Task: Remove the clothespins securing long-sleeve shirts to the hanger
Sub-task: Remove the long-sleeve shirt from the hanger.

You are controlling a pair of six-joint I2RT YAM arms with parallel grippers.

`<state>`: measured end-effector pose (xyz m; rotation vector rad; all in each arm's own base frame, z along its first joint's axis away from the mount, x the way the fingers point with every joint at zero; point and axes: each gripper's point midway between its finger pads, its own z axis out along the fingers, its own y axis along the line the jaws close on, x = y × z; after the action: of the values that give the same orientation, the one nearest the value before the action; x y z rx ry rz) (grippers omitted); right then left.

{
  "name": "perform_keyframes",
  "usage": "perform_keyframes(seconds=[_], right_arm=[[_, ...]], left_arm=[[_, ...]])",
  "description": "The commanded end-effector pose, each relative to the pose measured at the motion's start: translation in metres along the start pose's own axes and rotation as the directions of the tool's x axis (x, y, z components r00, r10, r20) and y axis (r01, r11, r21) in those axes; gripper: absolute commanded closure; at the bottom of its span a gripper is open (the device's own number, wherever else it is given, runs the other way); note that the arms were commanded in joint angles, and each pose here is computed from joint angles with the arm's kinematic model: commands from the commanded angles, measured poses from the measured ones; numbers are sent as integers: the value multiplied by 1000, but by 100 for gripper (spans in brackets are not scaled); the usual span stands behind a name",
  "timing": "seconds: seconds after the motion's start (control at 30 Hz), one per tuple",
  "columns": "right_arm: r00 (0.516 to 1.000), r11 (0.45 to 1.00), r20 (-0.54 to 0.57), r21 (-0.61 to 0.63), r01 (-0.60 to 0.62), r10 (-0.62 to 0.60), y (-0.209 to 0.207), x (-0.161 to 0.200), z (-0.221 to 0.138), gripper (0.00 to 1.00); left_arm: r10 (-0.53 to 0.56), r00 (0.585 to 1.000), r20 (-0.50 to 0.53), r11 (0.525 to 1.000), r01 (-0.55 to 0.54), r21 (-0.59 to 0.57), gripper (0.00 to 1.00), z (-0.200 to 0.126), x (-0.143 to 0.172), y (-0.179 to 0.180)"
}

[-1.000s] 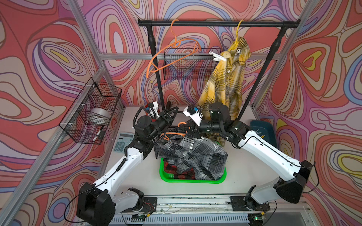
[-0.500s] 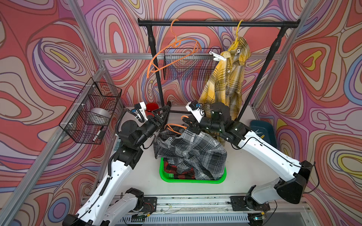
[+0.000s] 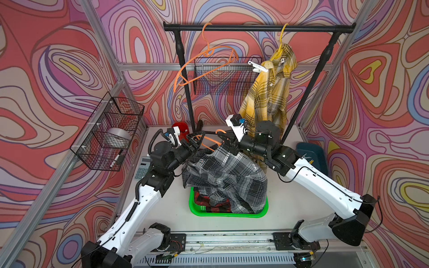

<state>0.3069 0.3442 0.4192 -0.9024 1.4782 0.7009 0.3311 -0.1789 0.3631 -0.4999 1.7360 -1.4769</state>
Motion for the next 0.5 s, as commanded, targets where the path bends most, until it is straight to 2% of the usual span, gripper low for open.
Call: perform_keyframes(seconds=[0.0, 0.23, 0.33, 0.47], right_arm=[[996, 999, 85, -42, 12, -8, 10, -22, -7, 100], [995, 997, 99, -80, 13, -5, 16, -23, -5, 100], [996, 993, 94, -118, 7, 5, 23, -21, -3, 100], [997, 985, 73, -172, -3, 16, 32, -14, -1, 100]], left_arm=[[-17, 1000, -7, 998, 18, 58, 30, 7, -1, -11], [-22, 999, -33, 998, 24, 57, 32, 22, 4, -9], [-34, 999, -28, 997, 36, 63, 40, 28, 3, -6], [-40, 999, -10, 996, 41, 81, 59, 33, -2, -9]])
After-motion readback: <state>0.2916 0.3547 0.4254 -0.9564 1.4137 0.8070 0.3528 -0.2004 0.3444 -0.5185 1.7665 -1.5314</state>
